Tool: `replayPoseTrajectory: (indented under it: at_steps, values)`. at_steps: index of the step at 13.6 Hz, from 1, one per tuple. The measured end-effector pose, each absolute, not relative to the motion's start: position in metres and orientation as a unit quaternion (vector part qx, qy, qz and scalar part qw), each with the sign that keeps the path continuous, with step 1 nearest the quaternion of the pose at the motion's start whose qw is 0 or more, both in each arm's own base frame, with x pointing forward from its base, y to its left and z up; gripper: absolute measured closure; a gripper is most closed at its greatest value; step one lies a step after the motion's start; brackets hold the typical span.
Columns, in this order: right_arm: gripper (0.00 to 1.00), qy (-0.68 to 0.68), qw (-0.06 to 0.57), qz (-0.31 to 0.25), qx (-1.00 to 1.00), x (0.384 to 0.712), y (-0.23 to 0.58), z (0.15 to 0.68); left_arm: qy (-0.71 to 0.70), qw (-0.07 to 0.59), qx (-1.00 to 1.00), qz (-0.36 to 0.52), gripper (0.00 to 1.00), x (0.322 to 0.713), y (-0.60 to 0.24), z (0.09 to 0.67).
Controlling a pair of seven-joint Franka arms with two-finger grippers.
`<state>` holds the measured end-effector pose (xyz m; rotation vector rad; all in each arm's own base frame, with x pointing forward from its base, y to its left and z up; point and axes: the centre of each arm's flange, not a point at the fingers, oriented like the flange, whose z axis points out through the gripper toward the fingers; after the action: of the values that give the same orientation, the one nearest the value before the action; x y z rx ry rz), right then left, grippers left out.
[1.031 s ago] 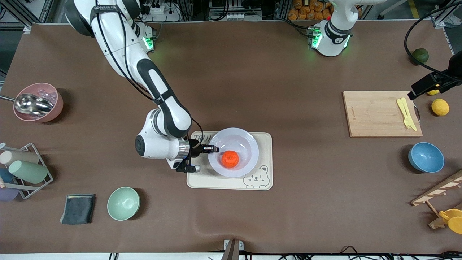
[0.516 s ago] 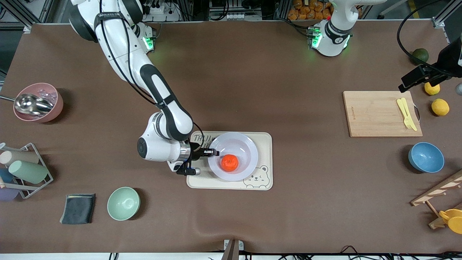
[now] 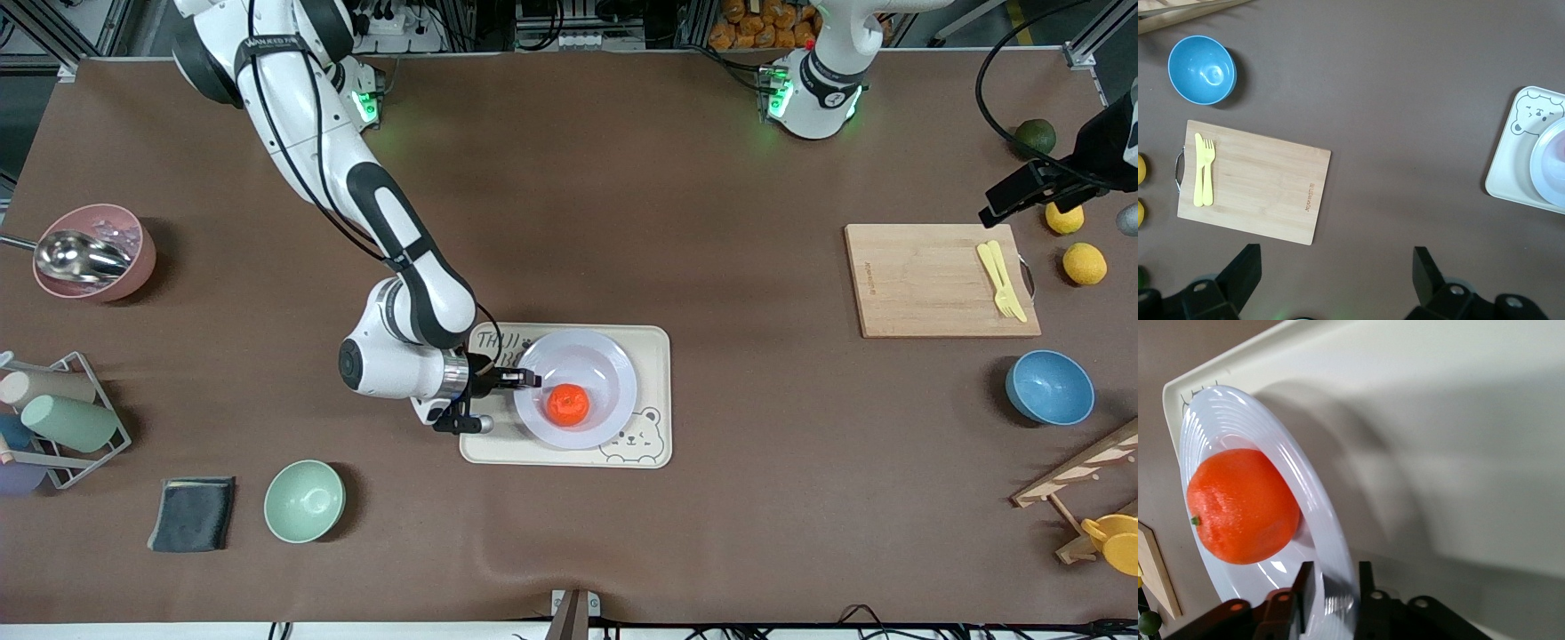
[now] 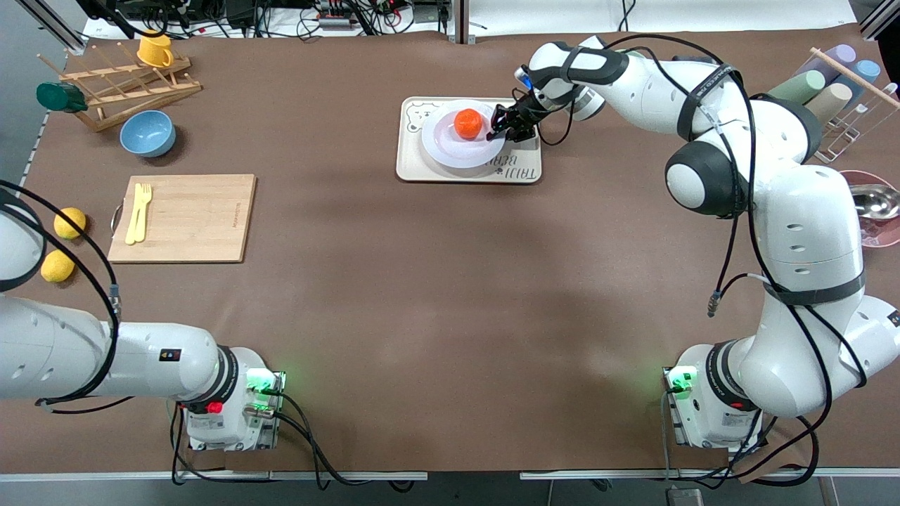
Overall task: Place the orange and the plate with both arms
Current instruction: 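Lower the plate onto the bear tray with the right gripper, then open the right gripper and pull it away from the plate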
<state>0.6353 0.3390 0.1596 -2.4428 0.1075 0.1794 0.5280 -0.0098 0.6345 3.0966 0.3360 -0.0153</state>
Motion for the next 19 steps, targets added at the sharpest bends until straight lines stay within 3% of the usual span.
replayPoseTrajectory:
  at_steps: [4, 6, 11, 17, 19]
  values:
    - [0.16, 0.043, 0.340, 0.064, -0.937, 0.640, 0.335, 0.163, 0.099, 0.012, 0.995, -0.009, 0.00, 0.527, -0.019, 0.629]
    - [0.00, 0.044, 0.343, 0.061, -0.936, 0.644, 0.331, 0.168, 0.094, 0.010, 0.996, -0.002, 0.00, 0.527, -0.025, 0.629]
    - [0.00, 0.043, 0.350, 0.058, -0.934, 0.648, 0.322, 0.191, 0.079, -0.004, 0.997, 0.024, 0.00, 0.517, -0.034, 0.628]
    - [0.00, 0.049, 0.332, 0.038, -0.941, 0.643, 0.254, 0.266, 0.058, -0.005, 0.998, 0.022, 0.00, 0.515, -0.031, 0.624]
    - [0.00, 0.012, 0.305, 0.077, -0.949, 0.634, 0.214, 0.305, 0.058, -0.005, 0.998, 0.021, 0.00, 0.515, -0.031, 0.623]
